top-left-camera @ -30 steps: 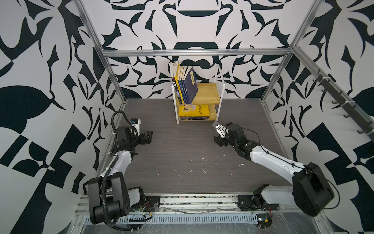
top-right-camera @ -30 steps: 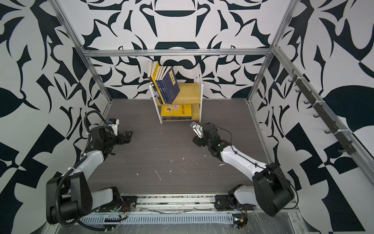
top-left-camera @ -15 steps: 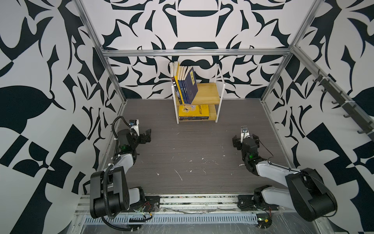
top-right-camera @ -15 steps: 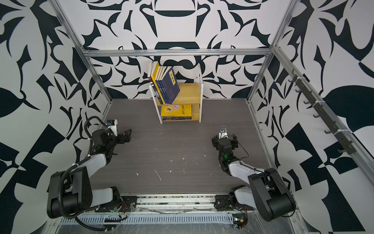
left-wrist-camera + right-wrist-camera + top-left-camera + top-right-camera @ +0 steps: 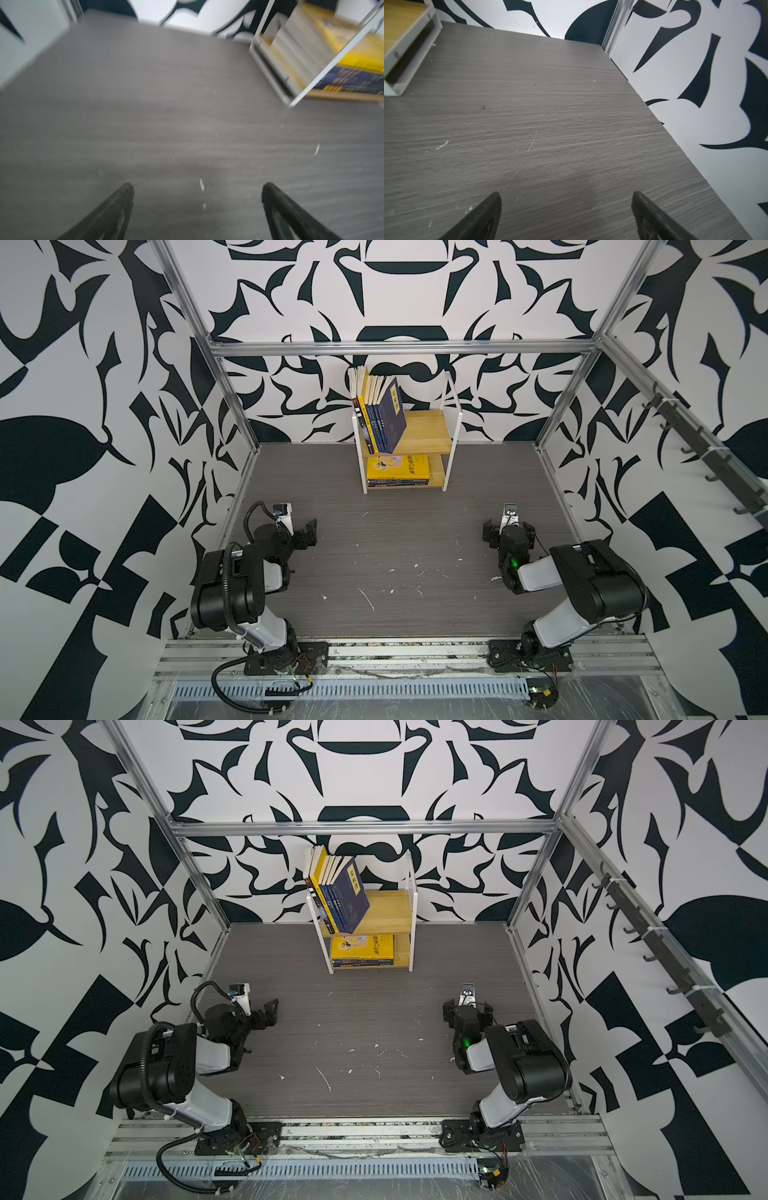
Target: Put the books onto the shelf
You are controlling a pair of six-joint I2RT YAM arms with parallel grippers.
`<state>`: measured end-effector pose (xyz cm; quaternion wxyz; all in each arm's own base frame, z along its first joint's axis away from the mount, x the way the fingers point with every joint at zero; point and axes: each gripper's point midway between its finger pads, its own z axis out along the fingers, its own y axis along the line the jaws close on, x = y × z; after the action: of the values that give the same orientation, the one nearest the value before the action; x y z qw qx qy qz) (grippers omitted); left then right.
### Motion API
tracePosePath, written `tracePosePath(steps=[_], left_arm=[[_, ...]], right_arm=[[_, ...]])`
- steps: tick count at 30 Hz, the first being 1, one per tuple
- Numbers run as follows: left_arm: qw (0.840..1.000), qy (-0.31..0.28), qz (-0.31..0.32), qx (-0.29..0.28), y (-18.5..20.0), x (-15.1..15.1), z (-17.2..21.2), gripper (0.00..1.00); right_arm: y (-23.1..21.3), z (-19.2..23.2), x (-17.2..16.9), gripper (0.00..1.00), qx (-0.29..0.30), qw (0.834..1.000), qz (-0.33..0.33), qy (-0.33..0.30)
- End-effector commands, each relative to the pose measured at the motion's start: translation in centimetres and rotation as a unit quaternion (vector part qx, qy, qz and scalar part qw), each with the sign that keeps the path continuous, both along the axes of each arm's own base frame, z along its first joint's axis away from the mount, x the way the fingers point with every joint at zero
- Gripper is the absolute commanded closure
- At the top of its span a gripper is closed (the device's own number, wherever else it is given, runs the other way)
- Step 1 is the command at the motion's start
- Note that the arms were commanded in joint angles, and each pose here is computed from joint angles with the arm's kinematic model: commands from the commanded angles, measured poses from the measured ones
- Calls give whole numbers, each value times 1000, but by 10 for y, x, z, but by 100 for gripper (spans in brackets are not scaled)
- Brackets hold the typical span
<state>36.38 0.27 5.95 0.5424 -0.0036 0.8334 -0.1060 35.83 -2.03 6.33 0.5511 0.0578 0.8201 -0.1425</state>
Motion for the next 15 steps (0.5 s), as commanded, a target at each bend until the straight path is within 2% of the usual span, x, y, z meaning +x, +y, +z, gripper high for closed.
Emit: tracePosePath(steps=[1,5,15], left_arm=[[998,-39,38,29,9,25,32,0],[998,-21,48,29,12,29,29,0],[998,-27,52,28,13,29,30,0]], right_arm=[[-1,23,21,0,28,999,-11,-30],[-1,23,19,0,25,999,-9,-33],[1,24,21,0,24,999,-4,-35]])
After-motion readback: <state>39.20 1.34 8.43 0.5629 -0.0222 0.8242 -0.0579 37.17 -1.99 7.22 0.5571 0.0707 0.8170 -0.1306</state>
